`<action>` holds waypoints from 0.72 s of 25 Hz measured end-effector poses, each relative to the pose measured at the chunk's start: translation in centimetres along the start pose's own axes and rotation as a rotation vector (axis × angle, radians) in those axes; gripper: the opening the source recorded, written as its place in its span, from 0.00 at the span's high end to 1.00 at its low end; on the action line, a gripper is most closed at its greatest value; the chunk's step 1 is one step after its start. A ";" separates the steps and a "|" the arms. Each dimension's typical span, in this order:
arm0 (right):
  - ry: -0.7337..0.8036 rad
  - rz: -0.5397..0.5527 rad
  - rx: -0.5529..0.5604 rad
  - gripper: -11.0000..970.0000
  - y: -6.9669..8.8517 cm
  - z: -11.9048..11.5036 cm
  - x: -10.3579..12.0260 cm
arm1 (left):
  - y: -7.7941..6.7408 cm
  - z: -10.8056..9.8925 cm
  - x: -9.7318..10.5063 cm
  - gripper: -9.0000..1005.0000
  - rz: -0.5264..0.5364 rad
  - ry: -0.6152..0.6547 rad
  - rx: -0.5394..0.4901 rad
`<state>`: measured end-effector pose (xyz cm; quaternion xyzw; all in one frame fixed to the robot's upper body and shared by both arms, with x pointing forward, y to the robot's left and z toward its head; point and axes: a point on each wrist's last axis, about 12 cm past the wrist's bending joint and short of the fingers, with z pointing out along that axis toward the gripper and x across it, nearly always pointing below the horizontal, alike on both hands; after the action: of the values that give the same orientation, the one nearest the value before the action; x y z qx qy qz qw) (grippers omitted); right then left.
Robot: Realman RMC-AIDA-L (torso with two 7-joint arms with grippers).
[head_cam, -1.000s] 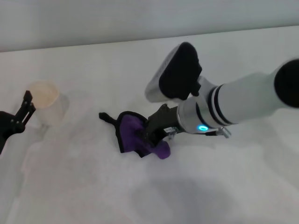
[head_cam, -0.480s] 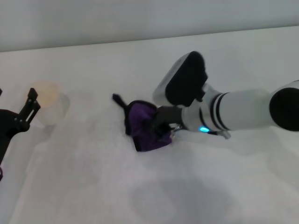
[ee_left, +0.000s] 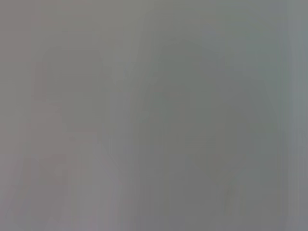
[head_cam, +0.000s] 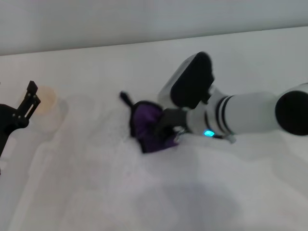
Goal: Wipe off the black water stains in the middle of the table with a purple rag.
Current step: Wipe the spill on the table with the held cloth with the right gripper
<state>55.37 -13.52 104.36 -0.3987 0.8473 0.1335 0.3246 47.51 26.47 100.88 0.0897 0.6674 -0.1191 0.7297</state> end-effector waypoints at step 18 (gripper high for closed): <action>-0.049 0.035 -0.040 0.88 1.7 0.2 0.3 | -0.2 0.9 -0.5 0.12 0.007 -0.032 0.022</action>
<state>54.06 -12.47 103.96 -0.3867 0.8432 0.1659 0.3346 48.28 26.05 101.51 0.0982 0.6538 -0.1255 0.7397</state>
